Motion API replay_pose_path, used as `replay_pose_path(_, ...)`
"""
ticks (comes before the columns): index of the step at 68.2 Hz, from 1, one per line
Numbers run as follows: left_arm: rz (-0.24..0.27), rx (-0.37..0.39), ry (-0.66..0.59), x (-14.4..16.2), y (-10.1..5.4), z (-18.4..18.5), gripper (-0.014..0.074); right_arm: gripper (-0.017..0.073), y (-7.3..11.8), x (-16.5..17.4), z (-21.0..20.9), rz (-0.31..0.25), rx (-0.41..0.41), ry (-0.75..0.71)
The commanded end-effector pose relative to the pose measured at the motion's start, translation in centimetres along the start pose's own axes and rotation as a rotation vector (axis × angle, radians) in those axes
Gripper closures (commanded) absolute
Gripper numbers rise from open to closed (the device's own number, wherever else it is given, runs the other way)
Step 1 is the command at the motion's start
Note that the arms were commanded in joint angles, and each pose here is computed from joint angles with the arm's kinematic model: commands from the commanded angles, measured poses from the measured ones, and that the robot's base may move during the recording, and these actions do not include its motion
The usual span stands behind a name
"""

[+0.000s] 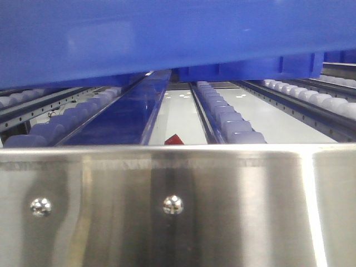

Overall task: Move blue bin to conveyor side
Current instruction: 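Pull the blue bin back off the roller shelf with both grippers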

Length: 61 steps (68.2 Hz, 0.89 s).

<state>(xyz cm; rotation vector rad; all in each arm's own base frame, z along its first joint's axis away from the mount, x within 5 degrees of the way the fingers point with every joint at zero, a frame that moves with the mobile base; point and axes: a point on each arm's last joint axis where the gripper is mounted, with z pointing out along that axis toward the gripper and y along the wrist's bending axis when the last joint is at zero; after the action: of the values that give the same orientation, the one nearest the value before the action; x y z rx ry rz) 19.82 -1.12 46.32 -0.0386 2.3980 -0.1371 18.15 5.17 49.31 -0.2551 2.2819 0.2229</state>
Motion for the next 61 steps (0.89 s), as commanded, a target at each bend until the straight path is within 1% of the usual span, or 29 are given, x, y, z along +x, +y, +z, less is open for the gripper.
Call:
replay_pose_path(1, 0.033, -0.074, -0.111, -0.55, 0.67, -1.23, 0.0611, 0.0628, -0.73, -0.91, -1.34, -0.043, 0.081, -0.140)
replay_pose_path(13, 0.033, -0.075, -0.111, -0.55, 0.68, -1.23, 0.0611, 0.0628, -0.72, -1.17, -1.38, -0.044, 0.079, -0.169)
replay_pose_path(61, 0.033, -0.075, -0.111, -0.55, 0.68, -1.23, 0.0611, 0.0628, -0.72, -1.17, -1.38, -0.044, 0.079, -0.169)
